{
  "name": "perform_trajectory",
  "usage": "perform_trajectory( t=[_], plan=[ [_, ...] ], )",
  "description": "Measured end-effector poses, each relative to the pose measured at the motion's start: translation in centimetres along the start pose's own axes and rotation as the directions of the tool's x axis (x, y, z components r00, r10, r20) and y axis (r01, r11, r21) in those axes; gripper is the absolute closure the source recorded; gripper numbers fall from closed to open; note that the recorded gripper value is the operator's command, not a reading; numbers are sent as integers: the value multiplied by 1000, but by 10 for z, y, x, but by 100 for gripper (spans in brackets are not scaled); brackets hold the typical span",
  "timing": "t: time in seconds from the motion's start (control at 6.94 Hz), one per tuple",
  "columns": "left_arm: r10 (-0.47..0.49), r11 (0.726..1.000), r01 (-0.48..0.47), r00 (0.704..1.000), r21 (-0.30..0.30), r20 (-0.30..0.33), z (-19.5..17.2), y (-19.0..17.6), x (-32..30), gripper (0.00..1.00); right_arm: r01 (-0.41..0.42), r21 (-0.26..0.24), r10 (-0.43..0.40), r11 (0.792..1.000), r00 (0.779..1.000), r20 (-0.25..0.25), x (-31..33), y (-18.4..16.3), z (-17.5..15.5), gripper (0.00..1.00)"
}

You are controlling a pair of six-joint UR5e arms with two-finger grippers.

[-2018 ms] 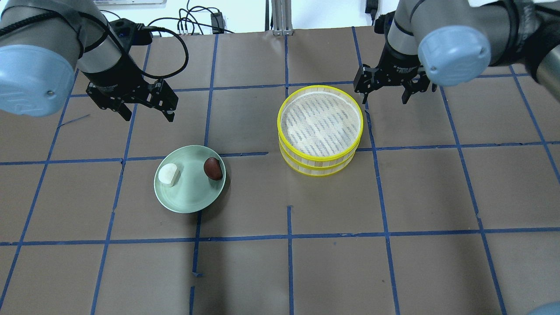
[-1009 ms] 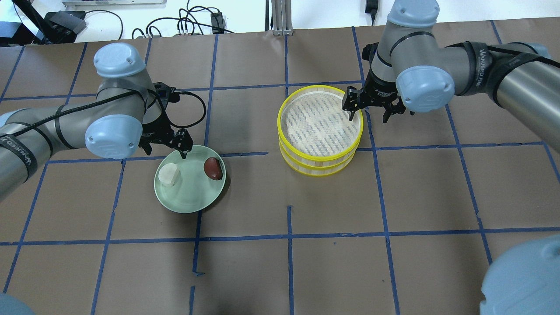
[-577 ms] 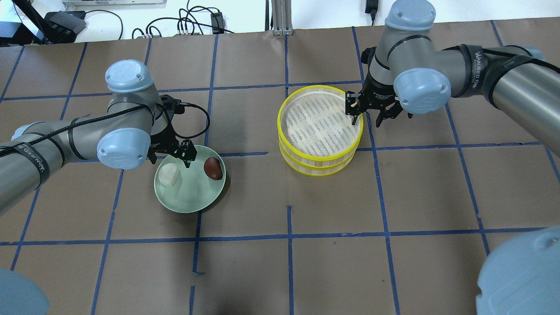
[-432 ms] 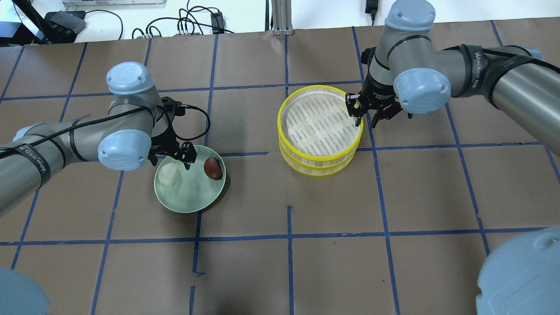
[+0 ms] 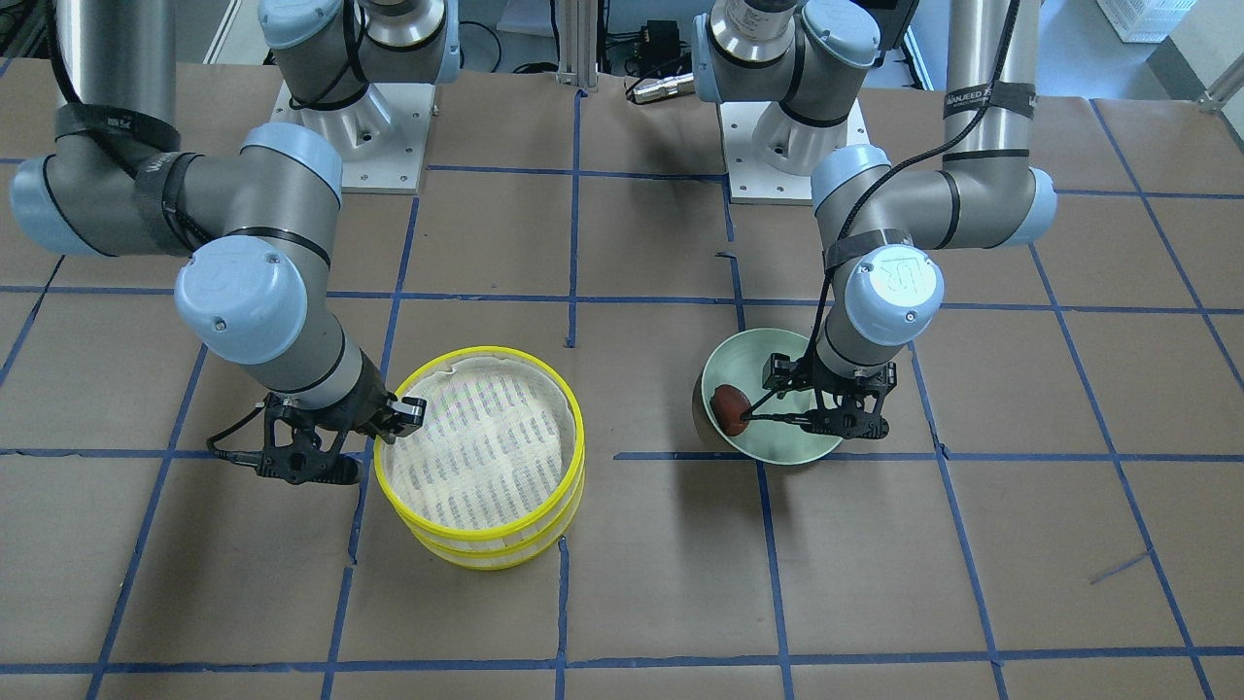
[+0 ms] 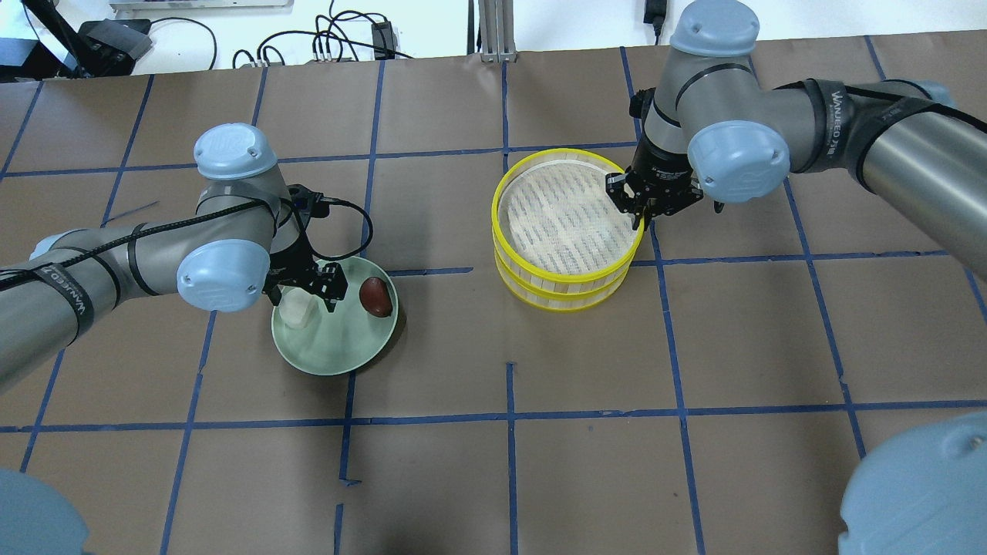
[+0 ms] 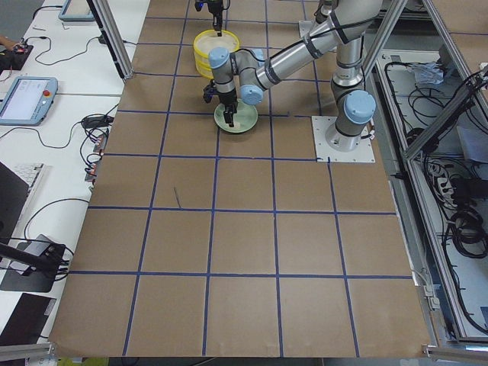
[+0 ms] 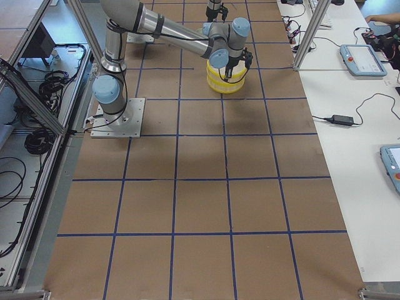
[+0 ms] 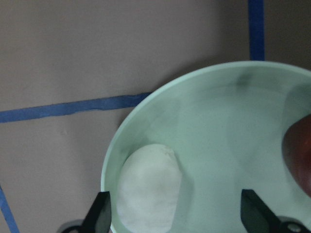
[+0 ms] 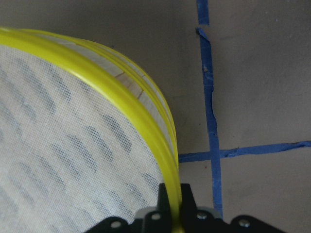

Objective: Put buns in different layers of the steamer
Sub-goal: 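Lower left gripper onto white bun while right gripper grips top tier, then lift white bun with left gripper while right gripper lifts top tier away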

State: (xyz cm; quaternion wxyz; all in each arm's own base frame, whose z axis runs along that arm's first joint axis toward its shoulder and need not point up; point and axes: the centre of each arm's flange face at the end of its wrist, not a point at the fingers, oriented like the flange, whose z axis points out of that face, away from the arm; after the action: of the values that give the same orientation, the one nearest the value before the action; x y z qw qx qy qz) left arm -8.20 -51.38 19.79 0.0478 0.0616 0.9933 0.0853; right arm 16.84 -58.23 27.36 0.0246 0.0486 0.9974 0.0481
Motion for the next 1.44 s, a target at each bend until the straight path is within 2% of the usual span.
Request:
perform_trajectory(
  t=[0.14,0.29,0.58,0.86,1.15,1.3,1.44],
  plan=[
    [0,1000,0,1000,-5,8,1,1,-1,81,16,-14,-16,1000,1000,-4,-9,6,0,92],
    [-1,1000,1,1000,-7,12,2,1,-1,98,31,-17,-31,999,999,-8,-15,10,-2,92],
    [-9,1000,9,1000,-4,14,0,1,-1,100,65,8,-65,998,998,-13,-13,15,-36,91],
    [-18,999,17,1000,30,19,-12,0,-2,100,72,37,-72,997,997,-14,26,4,-84,91],
    [-56,992,52,998,113,26,-60,-2,0,100,102,46,-101,994,994,-31,114,-3,-130,91],
    [-79,987,78,997,137,5,-92,-2,10,100,128,58,-125,990,990,-62,159,1,-151,91],
    [-102,981,108,994,161,-47,-125,-5,29,100,147,61,-141,987,986,-93,201,6,-163,91]
  ],
)
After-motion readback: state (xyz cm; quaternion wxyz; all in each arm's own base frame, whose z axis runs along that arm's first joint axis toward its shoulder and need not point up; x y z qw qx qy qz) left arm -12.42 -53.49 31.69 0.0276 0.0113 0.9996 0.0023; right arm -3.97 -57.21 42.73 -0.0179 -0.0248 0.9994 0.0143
